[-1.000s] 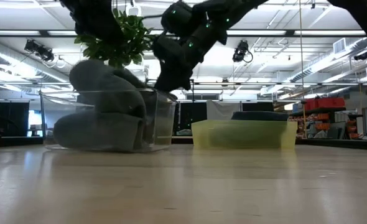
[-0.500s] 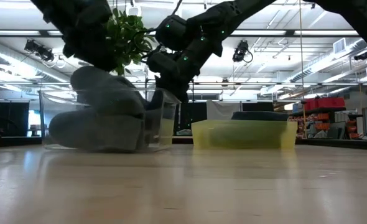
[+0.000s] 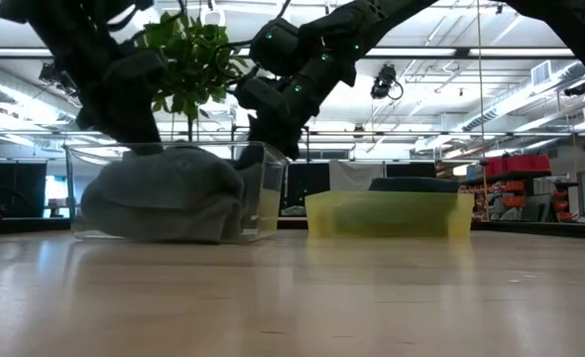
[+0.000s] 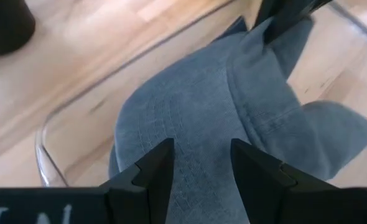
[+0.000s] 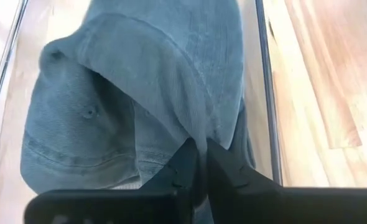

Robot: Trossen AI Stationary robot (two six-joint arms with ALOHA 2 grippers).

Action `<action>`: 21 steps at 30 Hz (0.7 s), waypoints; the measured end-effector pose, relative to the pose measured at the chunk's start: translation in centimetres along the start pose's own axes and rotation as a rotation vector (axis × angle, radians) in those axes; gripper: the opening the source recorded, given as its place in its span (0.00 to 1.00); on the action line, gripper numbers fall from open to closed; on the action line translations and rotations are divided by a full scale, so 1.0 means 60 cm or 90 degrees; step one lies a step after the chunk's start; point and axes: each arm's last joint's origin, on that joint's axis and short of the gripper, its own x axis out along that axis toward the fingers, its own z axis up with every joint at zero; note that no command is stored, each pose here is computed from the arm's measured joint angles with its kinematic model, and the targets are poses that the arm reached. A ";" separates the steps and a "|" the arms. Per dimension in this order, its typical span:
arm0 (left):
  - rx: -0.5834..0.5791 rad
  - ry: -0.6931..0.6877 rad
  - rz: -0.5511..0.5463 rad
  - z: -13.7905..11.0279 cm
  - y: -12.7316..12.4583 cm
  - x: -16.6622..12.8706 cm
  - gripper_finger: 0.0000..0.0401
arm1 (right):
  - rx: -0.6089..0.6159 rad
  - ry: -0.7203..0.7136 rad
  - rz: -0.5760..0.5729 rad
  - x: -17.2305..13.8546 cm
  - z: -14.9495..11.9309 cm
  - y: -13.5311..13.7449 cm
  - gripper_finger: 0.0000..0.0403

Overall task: Pick & Place hat
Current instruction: Put the gray cap into the transparent bin

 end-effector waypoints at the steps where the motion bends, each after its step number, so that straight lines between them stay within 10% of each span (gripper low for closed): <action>1: -0.003 0.008 -0.001 -0.003 0.003 0.004 0.41 | -0.001 -0.002 0.000 0.000 0.001 0.000 0.07; 21: -0.009 0.045 -0.027 -0.004 0.019 0.024 0.41 | -0.042 -0.020 -0.030 -0.004 0.006 -0.001 0.29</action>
